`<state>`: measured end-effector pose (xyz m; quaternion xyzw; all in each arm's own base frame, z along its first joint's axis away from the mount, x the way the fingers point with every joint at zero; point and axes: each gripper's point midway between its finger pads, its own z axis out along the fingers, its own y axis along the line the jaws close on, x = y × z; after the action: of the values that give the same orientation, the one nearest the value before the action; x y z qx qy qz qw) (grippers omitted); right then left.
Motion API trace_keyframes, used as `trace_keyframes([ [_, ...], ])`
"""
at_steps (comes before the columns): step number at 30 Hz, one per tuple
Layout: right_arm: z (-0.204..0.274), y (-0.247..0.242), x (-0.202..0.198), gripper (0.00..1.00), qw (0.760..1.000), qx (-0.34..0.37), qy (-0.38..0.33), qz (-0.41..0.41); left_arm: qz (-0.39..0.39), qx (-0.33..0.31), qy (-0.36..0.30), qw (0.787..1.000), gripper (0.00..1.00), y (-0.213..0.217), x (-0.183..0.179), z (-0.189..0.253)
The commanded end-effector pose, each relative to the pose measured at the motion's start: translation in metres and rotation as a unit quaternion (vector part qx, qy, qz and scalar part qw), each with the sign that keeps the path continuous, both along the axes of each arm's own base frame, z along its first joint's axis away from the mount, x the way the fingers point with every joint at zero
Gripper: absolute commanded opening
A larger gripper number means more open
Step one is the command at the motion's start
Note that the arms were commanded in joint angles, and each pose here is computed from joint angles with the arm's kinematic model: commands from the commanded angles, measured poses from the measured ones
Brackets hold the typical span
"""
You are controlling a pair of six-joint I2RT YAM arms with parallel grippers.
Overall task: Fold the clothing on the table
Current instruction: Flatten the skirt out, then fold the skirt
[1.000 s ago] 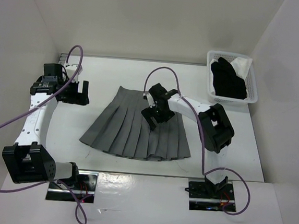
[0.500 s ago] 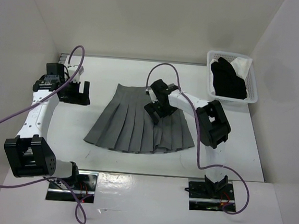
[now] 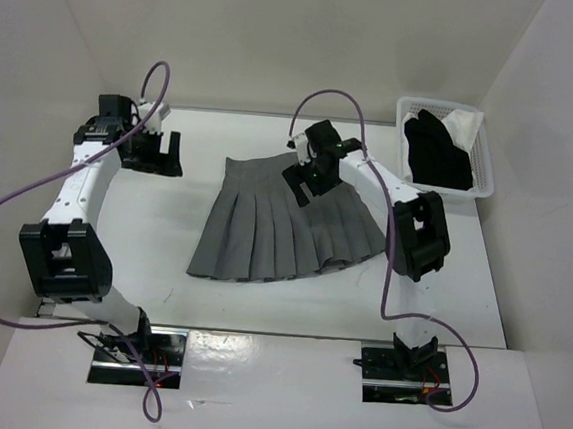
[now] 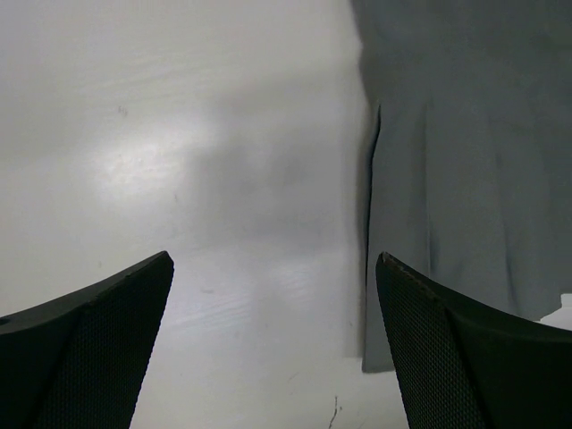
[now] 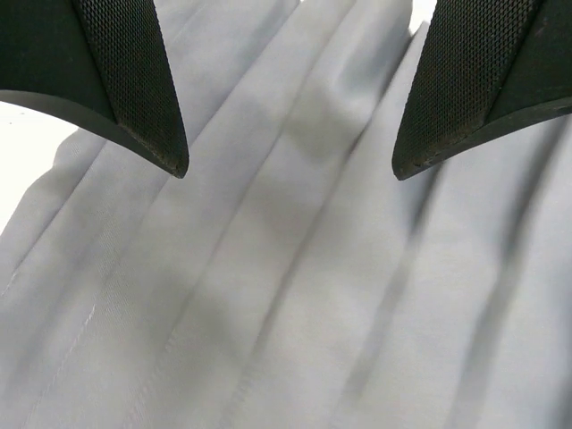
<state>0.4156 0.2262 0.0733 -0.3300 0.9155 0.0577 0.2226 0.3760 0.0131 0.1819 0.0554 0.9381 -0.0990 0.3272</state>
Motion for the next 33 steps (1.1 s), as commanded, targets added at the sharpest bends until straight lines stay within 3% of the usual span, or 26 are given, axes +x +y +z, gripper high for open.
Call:
trace_keyframes([
  [1,0.089,0.022,-0.015,0.99,0.994,0.086,-0.04,0.062,-0.042,-0.036,-0.035,0.998,1.0,-0.029,0.042,0.012],
  [6,0.095,0.002,-0.011,0.99,0.993,0.086,-0.062,0.047,-0.074,-0.058,-0.022,0.995,1.0,-0.077,0.09,-0.012],
  [12,0.078,-0.048,0.005,0.99,0.995,0.08,-0.055,-0.02,-0.055,-0.108,0.033,0.992,0.88,-0.107,0.142,-0.068],
  [18,0.086,-0.065,0.004,0.99,0.994,0.086,-0.065,-0.036,-0.03,-0.128,0.062,0.989,0.79,-0.115,0.149,-0.103],
  [33,0.08,-0.066,0.011,0.97,0.994,0.077,-0.063,-0.041,-0.029,-0.123,0.061,0.99,0.67,-0.134,0.17,-0.12],
])
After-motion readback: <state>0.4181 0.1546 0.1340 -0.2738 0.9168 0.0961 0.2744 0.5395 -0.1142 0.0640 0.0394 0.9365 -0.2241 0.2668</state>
